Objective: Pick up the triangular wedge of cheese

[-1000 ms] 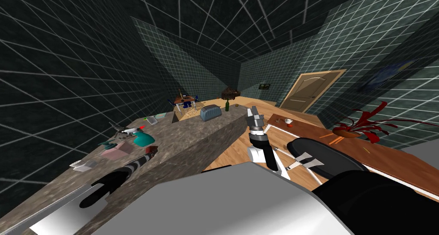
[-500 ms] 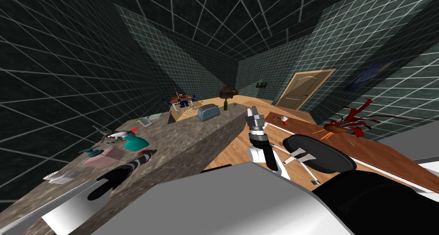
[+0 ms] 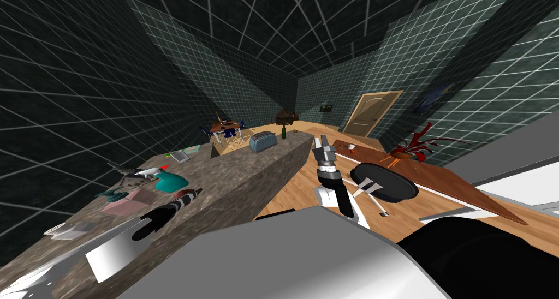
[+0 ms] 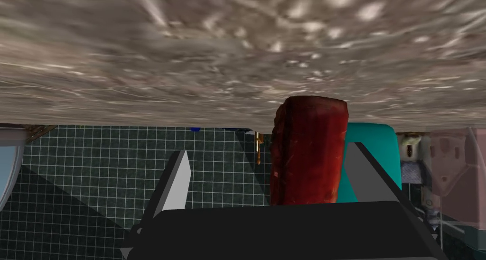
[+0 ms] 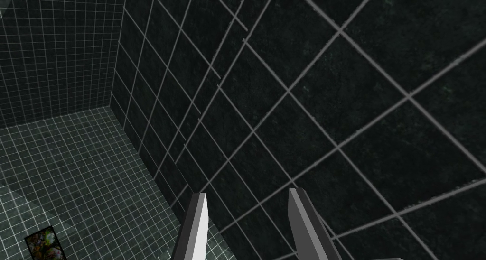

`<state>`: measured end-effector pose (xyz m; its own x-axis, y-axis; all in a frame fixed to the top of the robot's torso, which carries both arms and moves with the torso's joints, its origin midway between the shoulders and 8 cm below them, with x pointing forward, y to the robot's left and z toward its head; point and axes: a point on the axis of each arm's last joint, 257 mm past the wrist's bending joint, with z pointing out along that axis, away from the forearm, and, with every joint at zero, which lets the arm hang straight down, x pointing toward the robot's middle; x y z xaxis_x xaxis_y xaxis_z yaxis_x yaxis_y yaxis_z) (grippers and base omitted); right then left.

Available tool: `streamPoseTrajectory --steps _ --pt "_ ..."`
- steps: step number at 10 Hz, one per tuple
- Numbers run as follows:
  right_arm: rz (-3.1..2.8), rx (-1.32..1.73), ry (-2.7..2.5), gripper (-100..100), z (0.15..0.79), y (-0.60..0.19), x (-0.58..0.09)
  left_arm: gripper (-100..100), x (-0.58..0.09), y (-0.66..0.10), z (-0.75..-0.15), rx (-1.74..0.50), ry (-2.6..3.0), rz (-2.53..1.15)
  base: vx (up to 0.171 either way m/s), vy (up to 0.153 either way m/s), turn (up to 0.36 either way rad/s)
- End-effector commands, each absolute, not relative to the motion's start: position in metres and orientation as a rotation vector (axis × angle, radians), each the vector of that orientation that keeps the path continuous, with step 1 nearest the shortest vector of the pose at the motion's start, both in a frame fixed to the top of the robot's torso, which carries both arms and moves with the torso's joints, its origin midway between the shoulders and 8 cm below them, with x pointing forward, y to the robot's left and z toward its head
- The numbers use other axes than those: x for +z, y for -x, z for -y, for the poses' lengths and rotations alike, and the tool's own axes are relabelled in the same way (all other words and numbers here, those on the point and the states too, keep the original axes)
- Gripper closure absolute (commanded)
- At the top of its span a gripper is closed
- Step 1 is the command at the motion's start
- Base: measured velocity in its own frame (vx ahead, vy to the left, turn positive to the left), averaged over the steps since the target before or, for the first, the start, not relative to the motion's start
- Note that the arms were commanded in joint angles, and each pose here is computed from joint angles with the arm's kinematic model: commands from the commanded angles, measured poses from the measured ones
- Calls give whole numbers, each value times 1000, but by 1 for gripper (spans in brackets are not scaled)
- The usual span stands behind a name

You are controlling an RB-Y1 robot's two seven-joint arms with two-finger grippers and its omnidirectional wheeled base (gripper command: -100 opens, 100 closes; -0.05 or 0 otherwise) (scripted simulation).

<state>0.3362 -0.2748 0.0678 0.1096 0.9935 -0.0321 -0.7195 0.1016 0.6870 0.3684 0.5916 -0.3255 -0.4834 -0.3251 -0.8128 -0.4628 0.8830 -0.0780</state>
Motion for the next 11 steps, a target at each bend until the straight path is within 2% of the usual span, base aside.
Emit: streamPoseTrajectory --steps 1,4,6,7,11 --pt "-575 1373 -593 0 275 -336 68 -100 -332 -369 -587 179 573 -2127 -37 14 -2" --pt "-575 1373 -593 0 275 -336 68 -100 -332 -376 -609 239 639 -2113 -96 33 -173" --pt "-575 1373 -593 0 275 -336 68 -100 -339 -381 -596 209 641 -2125 -85 30 -51" --pt "-575 1373 -593 0 275 -336 68 -100 -333 -386 -612 249 674 -2103 -95 3 -202" --pt "-575 1373 -592 0 275 -336 68 -100 -335 -394 -615 259 705 -2094 -80 21 -106"
